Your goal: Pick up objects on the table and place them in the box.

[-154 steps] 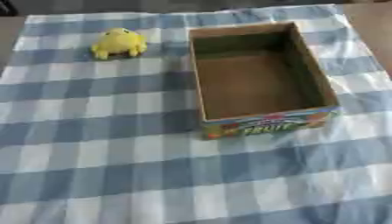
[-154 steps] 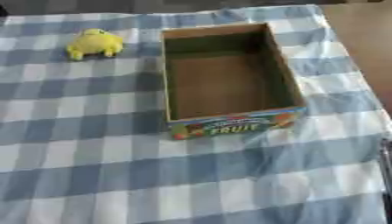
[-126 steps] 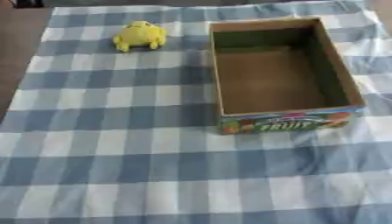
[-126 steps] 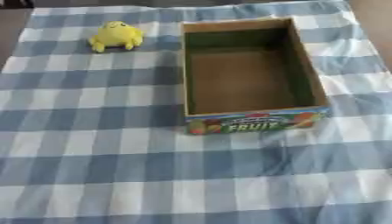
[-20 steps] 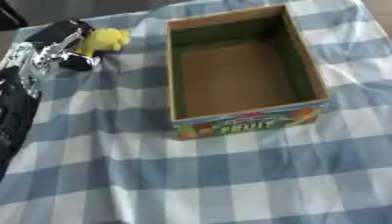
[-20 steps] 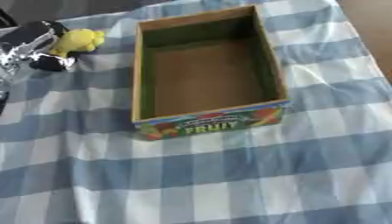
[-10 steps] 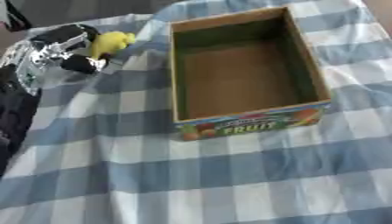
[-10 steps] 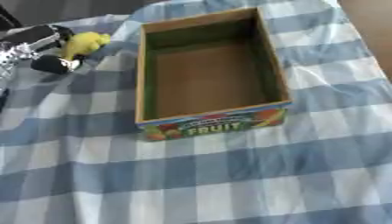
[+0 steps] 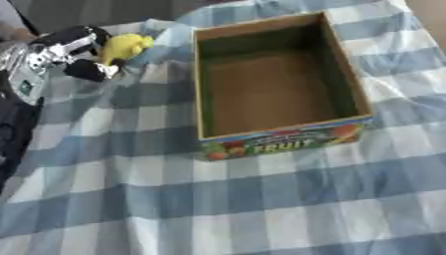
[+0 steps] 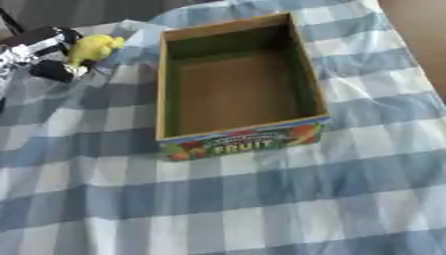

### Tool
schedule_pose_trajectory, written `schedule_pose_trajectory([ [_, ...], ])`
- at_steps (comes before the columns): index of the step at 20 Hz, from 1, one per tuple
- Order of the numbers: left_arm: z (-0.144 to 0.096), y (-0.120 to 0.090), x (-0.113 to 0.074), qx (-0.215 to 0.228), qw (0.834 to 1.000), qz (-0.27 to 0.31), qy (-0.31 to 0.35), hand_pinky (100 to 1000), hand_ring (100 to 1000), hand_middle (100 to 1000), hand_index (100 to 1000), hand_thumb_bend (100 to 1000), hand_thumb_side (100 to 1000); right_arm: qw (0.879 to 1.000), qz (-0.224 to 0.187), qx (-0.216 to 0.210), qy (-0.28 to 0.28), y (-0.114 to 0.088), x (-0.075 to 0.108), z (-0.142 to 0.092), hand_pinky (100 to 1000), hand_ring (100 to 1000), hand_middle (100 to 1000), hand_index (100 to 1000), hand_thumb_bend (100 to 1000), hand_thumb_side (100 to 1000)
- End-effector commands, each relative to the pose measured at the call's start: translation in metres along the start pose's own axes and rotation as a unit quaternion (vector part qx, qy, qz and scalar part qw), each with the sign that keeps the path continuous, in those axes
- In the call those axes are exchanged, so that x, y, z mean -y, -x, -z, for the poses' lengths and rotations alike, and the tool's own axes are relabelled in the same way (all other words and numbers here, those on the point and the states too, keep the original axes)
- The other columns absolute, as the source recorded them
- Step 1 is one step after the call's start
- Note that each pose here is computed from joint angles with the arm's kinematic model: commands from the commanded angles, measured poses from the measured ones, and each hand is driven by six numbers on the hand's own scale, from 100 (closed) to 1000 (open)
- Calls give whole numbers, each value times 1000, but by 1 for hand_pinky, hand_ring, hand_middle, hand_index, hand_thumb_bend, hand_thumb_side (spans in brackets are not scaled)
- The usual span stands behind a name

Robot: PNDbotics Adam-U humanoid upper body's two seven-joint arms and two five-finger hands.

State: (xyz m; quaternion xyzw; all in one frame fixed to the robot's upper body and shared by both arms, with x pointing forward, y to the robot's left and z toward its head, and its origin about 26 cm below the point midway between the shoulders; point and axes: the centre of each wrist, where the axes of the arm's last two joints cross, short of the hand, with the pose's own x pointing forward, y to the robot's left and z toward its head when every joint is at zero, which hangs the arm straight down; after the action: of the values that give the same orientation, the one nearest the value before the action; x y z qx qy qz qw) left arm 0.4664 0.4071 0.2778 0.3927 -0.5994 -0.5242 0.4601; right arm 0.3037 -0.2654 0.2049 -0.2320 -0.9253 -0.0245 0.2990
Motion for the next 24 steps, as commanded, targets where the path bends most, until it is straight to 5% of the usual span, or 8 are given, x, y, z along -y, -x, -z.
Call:
schedule_pose_trajectory([
  [1, -13, 8, -27, -10, 999, 9, -33, 717, 814, 768, 745, 100, 360, 1000, 1, 10, 5, -5, 4, 4, 935, 884, 655, 833, 100, 729],
  [5, -13, 4, -29, 0, 999, 3, -41, 718, 828, 794, 778, 100, 417, 1000, 1, 8, 4, -4, 4, 3, 935, 883, 655, 832, 100, 729],
  [9, -13, 2, -30, 13, 999, -24, -30, 717, 840, 815, 812, 100, 257, 1000, 1, 7, 4, -4, 4, 3, 935, 883, 655, 832, 100, 728],
  [18, -17, 2, -38, 16, 998, -61, -30, 714, 843, 821, 806, 100, 244, 1000, -1, 4, 2, -4, 3, 2, 936, 883, 654, 832, 100, 730],
  [20, -19, 3, -40, 14, 997, -66, -31, 712, 843, 823, 802, 100, 376, 1000, -2, 2, 3, -4, 4, 2, 937, 883, 653, 832, 100, 730],
  [24, -22, 5, -43, 13, 996, -79, -34, 713, 846, 829, 800, 100, 496, 1000, -3, 1, 3, -3, 4, 1, 937, 884, 653, 832, 100, 731],
])
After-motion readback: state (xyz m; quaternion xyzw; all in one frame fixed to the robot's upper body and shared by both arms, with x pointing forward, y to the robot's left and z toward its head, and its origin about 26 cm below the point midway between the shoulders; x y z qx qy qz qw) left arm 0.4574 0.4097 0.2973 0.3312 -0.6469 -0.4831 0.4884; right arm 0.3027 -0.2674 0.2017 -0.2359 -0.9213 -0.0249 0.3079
